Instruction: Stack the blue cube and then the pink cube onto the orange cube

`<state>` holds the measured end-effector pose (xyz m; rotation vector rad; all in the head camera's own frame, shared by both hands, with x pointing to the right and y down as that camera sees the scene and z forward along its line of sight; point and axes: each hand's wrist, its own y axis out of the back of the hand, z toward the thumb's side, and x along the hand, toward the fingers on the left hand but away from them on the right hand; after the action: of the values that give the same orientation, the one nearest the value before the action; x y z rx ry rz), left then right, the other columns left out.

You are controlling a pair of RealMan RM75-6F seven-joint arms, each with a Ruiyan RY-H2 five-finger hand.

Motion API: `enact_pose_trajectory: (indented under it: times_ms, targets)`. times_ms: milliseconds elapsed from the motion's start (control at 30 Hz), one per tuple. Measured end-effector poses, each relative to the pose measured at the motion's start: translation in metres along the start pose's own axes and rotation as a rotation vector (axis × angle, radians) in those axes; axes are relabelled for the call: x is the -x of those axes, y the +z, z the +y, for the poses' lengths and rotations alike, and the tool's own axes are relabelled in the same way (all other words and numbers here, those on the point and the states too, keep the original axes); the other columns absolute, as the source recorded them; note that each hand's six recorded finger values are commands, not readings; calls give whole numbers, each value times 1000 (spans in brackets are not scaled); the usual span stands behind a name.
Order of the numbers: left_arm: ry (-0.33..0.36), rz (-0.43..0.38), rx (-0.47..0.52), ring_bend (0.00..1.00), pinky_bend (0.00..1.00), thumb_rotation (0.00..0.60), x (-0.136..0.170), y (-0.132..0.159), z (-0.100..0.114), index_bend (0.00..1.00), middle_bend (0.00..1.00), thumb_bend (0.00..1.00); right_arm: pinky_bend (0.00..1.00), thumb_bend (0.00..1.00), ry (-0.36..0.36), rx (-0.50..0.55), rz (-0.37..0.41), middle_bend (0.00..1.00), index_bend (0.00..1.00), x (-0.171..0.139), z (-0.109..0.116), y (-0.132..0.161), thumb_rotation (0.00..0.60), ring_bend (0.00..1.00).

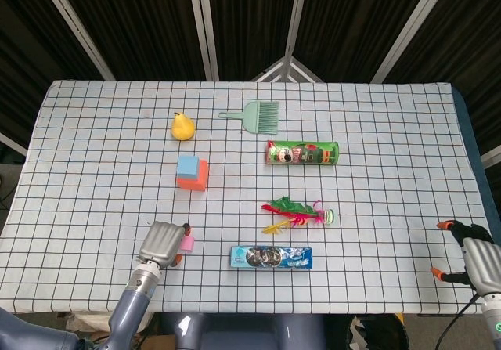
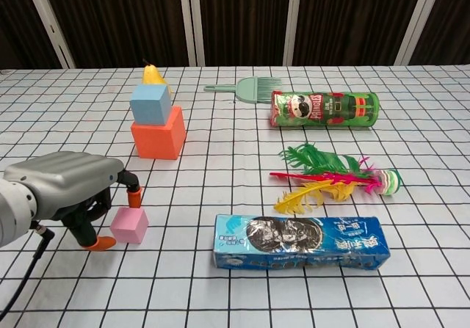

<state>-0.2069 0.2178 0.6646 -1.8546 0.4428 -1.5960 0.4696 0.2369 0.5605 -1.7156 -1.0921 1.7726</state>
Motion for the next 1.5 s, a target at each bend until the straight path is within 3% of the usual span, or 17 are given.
enact_pose_trajectory:
  times_ms: [1167, 1500]
  targets:
    - [24, 19, 47, 762, 884, 600, -4, -6, 6, 407, 876, 462, 97, 170, 26, 3, 9, 203, 251, 1, -4, 2, 600, 194]
    - [73, -1, 109, 762, 884, 600, 7, -5, 29, 409, 875, 462, 97, 170, 23, 7, 7, 202, 251, 1, -3, 1, 600, 194]
